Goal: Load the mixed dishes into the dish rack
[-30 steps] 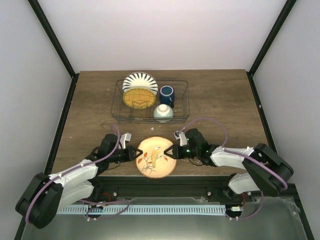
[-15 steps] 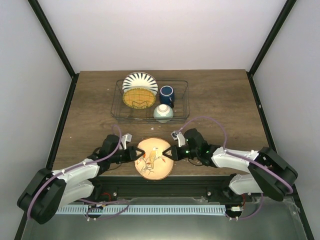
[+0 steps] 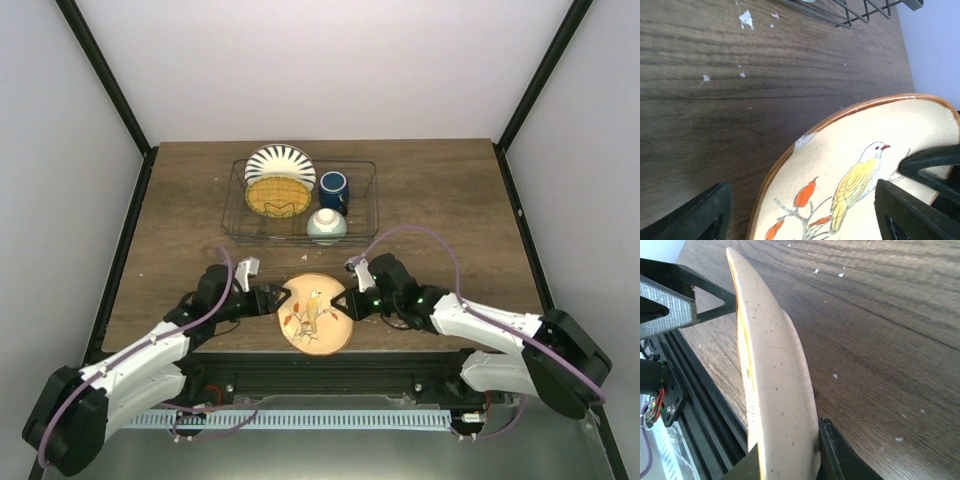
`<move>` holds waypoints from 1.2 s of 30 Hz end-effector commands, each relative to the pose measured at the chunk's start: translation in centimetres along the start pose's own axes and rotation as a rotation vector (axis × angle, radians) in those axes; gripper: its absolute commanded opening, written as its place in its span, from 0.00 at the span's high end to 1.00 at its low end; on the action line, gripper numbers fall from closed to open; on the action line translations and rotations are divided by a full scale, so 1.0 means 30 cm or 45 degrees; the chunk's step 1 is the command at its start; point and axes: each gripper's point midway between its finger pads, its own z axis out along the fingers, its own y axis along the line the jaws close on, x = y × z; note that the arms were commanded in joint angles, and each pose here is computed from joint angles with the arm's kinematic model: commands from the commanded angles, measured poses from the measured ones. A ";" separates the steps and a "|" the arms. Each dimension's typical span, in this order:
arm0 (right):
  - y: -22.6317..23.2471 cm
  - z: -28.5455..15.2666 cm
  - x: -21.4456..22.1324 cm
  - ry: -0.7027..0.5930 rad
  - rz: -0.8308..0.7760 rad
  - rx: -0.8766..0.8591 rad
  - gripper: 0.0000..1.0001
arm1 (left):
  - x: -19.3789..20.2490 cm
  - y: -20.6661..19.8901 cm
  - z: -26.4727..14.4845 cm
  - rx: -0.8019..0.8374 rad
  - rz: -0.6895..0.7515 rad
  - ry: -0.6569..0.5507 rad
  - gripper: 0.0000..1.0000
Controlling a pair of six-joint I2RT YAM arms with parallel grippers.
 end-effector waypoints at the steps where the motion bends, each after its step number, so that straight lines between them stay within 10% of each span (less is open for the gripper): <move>1: 0.103 -0.074 -0.187 -0.206 -0.173 -0.009 0.99 | -0.007 0.051 -0.039 -0.158 0.022 -0.025 0.18; 24: 0.390 -0.524 -0.634 -1.305 -1.061 0.051 0.99 | 0.062 0.145 -0.044 -0.226 -0.107 0.023 0.06; 36: 0.349 -0.420 -0.884 -1.320 -1.419 -0.002 0.99 | 0.078 0.164 -0.039 -0.207 -0.115 0.043 0.06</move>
